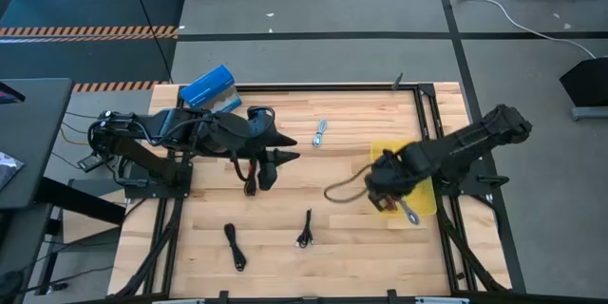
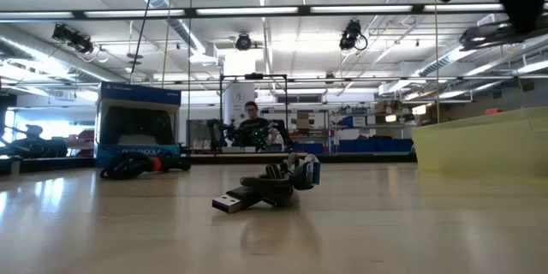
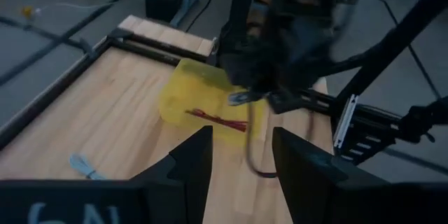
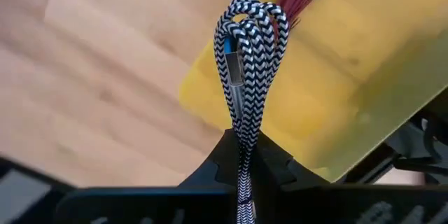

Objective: Pick and place USB-C Cables
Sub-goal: Put the white stripe charger cable into the yellow bin, then put the top black charger cable into the yellow bin

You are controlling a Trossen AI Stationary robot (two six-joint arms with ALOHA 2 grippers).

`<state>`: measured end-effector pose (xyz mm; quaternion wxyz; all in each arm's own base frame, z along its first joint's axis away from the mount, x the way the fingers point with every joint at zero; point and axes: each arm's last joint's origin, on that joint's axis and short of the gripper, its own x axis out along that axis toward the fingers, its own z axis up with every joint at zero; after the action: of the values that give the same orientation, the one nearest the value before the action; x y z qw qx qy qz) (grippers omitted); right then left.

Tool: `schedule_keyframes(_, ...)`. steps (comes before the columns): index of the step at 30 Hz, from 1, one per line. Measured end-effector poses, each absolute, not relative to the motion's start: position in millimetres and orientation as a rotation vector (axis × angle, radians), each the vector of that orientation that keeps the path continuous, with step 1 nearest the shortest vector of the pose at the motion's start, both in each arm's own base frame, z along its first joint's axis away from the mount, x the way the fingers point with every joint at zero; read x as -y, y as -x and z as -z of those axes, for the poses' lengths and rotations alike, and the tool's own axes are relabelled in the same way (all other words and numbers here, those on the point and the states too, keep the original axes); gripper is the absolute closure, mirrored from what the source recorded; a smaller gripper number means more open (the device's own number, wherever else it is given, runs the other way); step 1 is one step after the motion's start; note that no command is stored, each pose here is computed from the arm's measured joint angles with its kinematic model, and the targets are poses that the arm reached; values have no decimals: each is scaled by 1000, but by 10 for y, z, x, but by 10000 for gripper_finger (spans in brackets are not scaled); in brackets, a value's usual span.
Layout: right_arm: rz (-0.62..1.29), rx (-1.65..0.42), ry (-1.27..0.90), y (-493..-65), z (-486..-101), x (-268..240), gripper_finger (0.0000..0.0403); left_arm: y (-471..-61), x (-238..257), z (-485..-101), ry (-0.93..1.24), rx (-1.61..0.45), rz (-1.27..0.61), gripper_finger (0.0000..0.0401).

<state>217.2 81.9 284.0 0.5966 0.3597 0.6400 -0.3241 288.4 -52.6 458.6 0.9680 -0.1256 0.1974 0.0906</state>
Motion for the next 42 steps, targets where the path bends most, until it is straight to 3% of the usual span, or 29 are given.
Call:
schedule_keyframes(10, 935, -1462, -1011, -2251, -2500, -343, 387, -2887, 539, -4587, 138, -415, -103, 245)
schedule_keyframes(26, 1056, -1545, -1088, -2104, -2116, -90, 383, -2886, 551, -4586, 157, -419, -81, 245)
schedule_keyframes(33, 1143, -1536, -1088, -2048, -2048, -35, 293, -2886, 551, -4586, 200, -418, -90, 245)
schedule_keyframes(42, 964, -1564, -942, -2102, -2116, -26, 210, -2891, 520, -4585, 276, -415, -118, 245)
